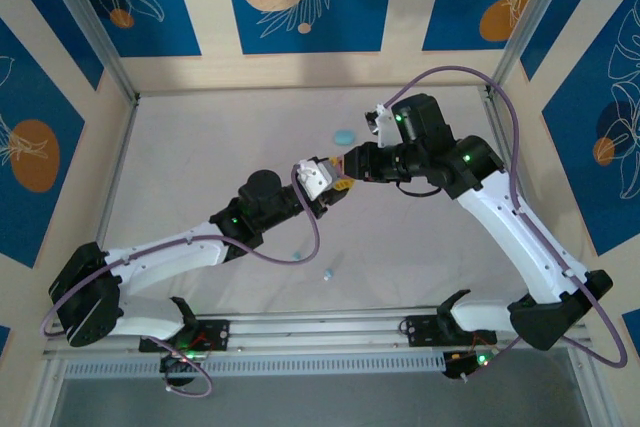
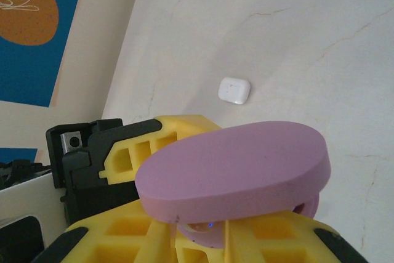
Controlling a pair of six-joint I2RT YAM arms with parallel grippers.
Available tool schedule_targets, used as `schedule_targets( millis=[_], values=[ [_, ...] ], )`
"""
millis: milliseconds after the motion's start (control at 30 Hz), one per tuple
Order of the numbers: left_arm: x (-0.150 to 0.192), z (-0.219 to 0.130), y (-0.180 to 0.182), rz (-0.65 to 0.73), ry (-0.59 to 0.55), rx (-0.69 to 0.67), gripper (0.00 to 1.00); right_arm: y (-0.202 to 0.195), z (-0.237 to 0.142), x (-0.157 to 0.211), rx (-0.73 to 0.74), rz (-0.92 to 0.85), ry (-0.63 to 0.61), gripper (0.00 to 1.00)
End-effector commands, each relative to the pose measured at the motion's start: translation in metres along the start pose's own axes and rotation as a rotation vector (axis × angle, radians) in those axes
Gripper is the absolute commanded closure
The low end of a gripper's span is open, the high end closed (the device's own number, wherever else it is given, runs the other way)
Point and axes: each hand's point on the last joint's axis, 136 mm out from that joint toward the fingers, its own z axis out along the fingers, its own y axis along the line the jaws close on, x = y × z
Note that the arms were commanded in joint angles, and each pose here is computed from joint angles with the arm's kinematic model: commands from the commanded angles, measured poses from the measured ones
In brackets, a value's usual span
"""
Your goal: Insert the wireless bluetooth earbuds into the charging case
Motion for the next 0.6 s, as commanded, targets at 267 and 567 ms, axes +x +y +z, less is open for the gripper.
schedule_targets(
  millis=[267,567],
  values=[
    [-0.035,0.003,-0.003,-0.02,-0.112,0.022,0.79,0.017,-0.002,0.008,-0.074,-0.026,0.046,0.72],
    [-0.036,0.003,-0.003,-0.03,-0.115,0.025,0.79,0.015,-0.005,0.005,-0.067,-0.008,0.028,0.67]
  ],
)
